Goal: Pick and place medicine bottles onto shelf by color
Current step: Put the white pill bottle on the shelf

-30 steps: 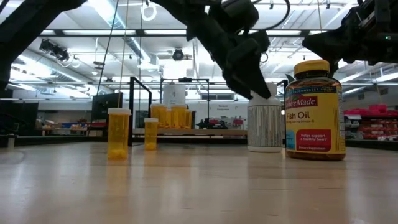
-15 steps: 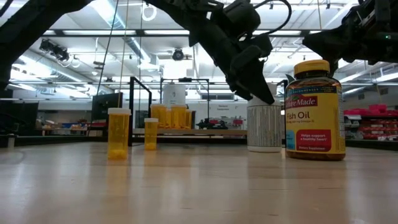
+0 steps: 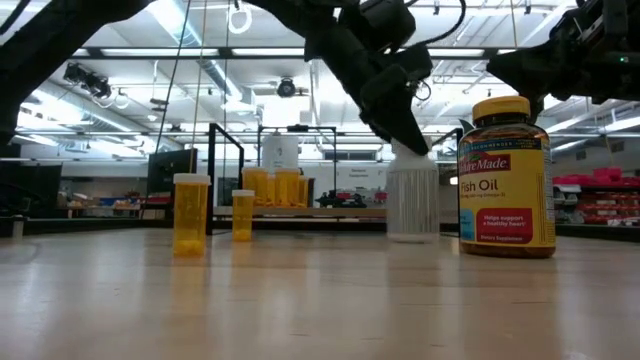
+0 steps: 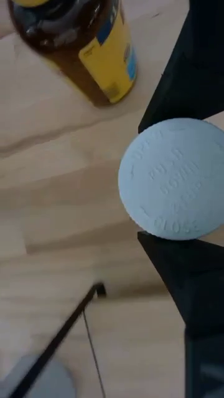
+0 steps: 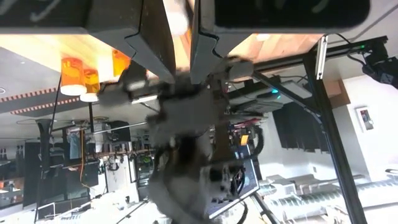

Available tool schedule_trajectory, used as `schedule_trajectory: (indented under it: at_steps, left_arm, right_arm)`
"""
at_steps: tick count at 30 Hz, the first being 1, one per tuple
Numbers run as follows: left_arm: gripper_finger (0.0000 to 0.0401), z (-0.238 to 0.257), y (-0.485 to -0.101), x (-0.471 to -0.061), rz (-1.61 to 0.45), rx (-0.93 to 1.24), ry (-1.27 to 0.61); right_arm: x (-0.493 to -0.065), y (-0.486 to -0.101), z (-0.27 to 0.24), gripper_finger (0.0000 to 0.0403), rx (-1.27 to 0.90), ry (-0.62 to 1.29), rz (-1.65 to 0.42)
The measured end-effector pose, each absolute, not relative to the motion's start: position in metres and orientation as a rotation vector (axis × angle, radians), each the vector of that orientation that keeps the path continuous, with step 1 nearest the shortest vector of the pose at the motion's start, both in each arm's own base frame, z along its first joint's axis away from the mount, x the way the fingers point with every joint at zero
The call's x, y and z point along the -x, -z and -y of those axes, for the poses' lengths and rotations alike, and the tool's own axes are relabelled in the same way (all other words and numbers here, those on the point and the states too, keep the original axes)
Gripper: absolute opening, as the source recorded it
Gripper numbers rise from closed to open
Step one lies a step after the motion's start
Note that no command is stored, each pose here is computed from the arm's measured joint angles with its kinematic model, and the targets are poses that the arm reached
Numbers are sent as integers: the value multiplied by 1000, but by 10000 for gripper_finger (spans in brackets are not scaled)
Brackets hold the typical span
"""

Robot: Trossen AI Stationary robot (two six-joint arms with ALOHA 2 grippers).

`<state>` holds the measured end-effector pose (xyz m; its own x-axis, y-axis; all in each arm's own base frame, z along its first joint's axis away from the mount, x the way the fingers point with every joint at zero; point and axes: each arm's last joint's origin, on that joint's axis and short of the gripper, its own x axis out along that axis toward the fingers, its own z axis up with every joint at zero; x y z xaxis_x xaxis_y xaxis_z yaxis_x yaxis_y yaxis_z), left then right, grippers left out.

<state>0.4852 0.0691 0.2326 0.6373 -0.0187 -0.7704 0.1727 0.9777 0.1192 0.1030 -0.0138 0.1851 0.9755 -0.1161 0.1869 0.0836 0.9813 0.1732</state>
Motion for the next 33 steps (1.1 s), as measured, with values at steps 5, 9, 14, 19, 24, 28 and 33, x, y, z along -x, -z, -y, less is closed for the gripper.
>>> schedule_trajectory:
  at_steps: [5,9,14,19,24,28,33]
  left_arm:
    - [242,-87,-261,-483,-844,-196,91]
    - [245,-106,-280,-480,-823,-188,55]
    - [266,-134,-300,-472,-786,-198,1]
    - [253,-163,-305,-463,-777,-205,-47]
    - [246,-198,-305,-452,-759,-194,-89]
    - [263,-225,-307,-443,-714,-173,-119]
    - [257,-250,-301,-437,-656,-111,-116]
  right_arm:
    - [-103,-185,14,57,-165,101,198]
    - [-103,-185,14,57,-165,101,199]
    - [-103,-185,14,57,-165,101,199]
    - [-103,-185,14,57,-165,101,199]
    - [-103,-185,14,57,-165,101,199]
    - [-103,-185,14,57,-165,101,199]
    - [-103,-185,14,57,-165,101,199]
